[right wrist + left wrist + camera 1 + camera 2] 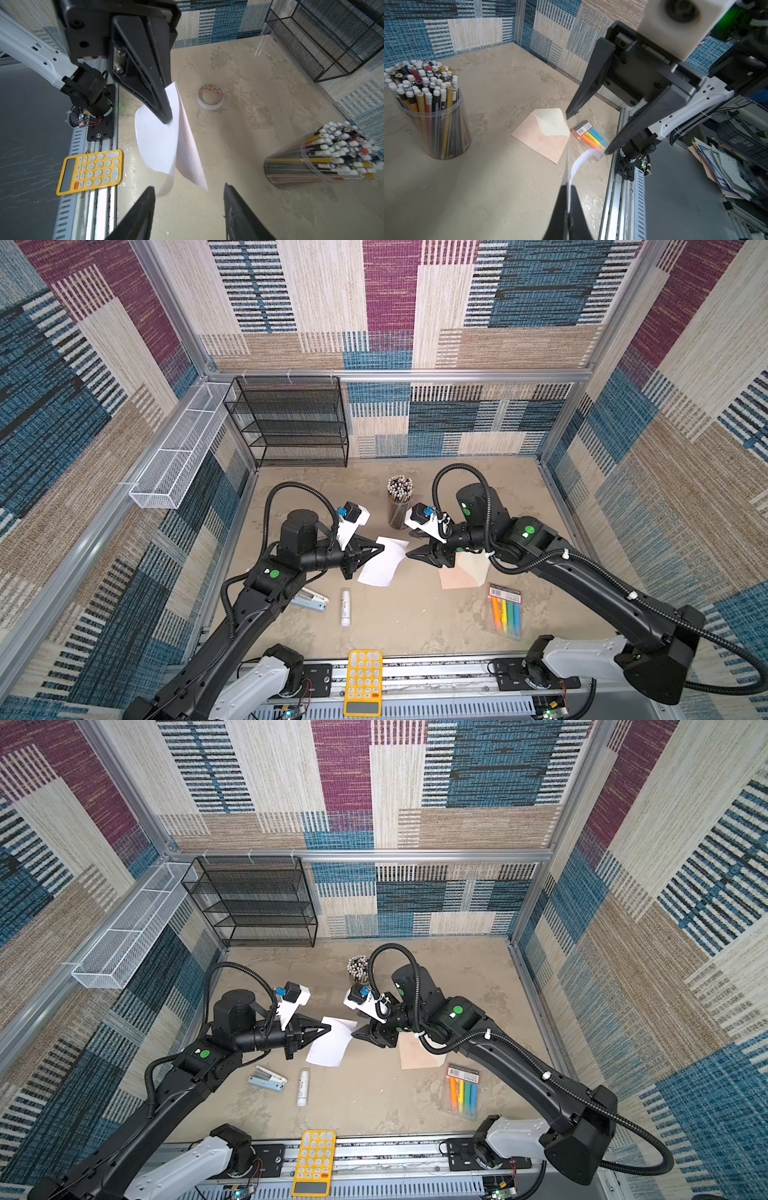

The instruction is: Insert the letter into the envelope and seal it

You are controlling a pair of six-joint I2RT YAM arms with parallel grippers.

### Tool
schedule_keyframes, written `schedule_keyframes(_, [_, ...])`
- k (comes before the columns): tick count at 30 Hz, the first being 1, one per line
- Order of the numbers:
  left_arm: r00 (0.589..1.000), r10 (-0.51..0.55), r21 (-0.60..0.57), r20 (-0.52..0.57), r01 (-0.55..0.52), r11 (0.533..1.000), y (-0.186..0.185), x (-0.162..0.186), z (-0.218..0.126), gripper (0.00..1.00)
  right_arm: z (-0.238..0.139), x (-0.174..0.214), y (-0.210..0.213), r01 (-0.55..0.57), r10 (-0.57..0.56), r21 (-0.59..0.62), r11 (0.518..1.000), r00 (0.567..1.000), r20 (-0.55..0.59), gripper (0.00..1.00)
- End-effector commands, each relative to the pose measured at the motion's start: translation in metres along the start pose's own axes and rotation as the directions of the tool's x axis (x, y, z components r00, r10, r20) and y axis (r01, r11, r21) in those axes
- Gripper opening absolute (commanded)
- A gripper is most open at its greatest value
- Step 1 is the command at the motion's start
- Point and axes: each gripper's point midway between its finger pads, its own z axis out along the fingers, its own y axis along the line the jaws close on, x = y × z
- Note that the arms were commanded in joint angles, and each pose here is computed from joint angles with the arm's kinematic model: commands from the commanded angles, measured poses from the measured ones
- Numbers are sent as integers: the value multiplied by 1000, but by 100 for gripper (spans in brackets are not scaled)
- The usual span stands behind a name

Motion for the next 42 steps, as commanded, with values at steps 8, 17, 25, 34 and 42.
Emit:
schedule_keyframes(8, [996,89,-28,-5,-89,996,-1,-2,-3,0,-5,-29,19,56,-44,-132,990,995,89,60])
schedule_keyframes(17, [985,170,-2,12,-170,985,-13,-10,-4,0,14,-33,14,108,-90,-175,979,990,105,60])
schedule_keyframes(25, [981,191,10,18,-191,982,-19,-13,-4,0,22,-37,21,93,-63,-254,963,991,122,55])
schedule_keyframes(34, [977,211,-3,17,-211,978,-17,-10,-2,0,27,-30,27,53,-19,-304,951,993,115,28])
schedule_keyframes(42, [977,209,7,34,-210,978,-19,-14,0,0,28,-24,28,34,-4,-303,952,995,100,0])
